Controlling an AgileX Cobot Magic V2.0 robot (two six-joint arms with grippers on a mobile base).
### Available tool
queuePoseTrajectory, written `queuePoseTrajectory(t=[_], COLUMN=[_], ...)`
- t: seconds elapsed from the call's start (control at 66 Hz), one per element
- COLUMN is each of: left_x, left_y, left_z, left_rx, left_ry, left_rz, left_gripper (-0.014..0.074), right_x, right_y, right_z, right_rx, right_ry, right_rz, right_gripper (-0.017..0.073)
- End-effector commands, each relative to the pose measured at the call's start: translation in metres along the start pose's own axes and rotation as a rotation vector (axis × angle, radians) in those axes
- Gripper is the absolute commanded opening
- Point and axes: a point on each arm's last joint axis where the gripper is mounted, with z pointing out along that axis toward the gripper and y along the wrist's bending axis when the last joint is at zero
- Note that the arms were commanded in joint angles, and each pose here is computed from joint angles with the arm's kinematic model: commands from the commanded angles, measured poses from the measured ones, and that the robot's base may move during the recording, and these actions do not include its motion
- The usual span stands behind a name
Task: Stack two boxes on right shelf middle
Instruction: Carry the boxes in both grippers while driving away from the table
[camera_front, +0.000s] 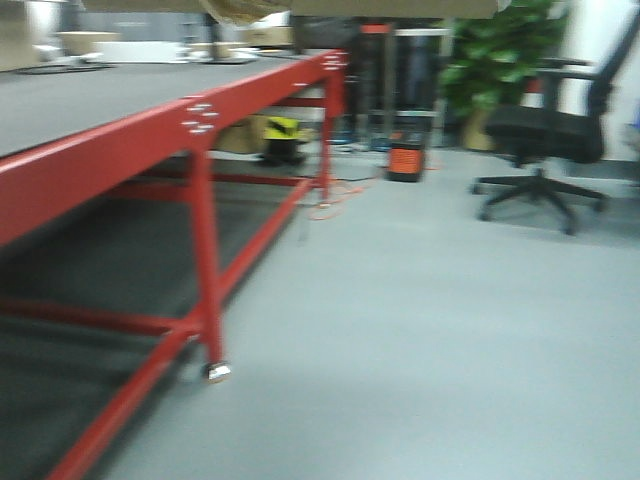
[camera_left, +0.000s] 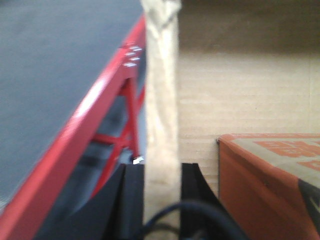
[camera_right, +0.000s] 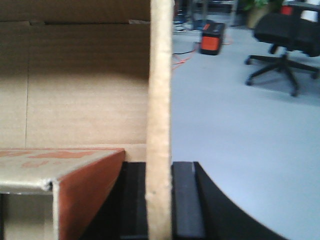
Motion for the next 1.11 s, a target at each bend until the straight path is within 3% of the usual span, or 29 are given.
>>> queuePoseTrajectory(t=[0.0, 1.091], left_x=[-0.0081, -0.0081], left_y=[-0.0002, -0.0002], left_z=[-0.0069, -0.0069], left_rx=[0.033, 0.033], left_ry=[-0.061, -0.061], left_rz=[-0.014, -0.014], left_gripper=[-0.0111, -0.0111], right_x=[-0.0110, -0.0112], right_y=[0.0027, 0.0029], right_z=[-0.0089, -0.0090], right_rx=[-0.052, -0.054], right_ry=[-0.082, -0.085], right_rz=[0.011, 0.011], right_gripper=[-0.0169, -0.0169])
